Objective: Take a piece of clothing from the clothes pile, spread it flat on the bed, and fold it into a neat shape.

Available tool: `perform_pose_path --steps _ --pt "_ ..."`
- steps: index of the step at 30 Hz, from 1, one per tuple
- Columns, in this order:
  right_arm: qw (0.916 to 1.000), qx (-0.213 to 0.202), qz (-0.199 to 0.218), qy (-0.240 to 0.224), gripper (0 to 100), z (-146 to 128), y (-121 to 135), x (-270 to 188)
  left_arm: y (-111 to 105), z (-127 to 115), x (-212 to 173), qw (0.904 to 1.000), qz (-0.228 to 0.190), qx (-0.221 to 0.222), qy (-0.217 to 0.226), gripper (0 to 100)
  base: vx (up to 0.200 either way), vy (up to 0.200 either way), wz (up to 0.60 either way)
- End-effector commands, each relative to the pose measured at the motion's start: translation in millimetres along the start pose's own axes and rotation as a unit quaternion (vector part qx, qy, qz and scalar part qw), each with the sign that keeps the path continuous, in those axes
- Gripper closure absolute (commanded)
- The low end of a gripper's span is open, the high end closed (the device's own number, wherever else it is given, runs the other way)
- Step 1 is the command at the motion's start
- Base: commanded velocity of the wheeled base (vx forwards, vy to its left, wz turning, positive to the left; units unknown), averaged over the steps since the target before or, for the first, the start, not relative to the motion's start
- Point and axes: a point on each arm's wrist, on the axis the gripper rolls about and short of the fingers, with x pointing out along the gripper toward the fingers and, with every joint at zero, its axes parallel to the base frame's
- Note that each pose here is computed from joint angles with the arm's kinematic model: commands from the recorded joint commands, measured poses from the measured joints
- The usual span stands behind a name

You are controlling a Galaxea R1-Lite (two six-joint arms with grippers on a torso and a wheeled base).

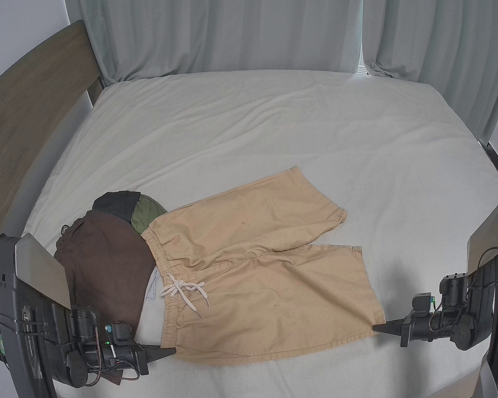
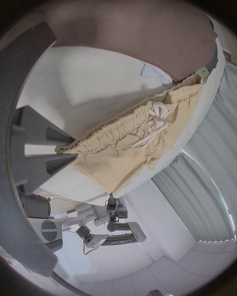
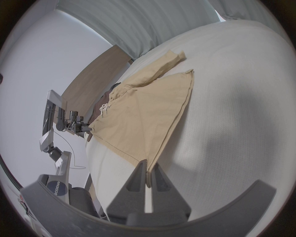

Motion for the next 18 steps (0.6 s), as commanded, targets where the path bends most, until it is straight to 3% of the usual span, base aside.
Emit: perform_pose_path --steps 1,10,18 --pt "0.9999 -0.015 -0.003 0.001 100 -1.6 2.0 -5.3 -0.6 -3.9 -7.8 1.0 0.005 -0.008 0.001 100 0.0 0.0 0.0" --pt "0.9993 -0.034 0.007 0.016 100 -10.2 8.8 -13.6 -8.7 -13.4 -15.1 0.9998 -0.003 -0.009 0.017 100 0.0 0.0 0.0" --pt "0.9993 -0.027 0.009 0.023 100 -14.1 13.8 -19.1 -11.1 -17.1 -17.1 0.9997 -0.006 -0.006 0.024 100 0.0 0.0 0.0"
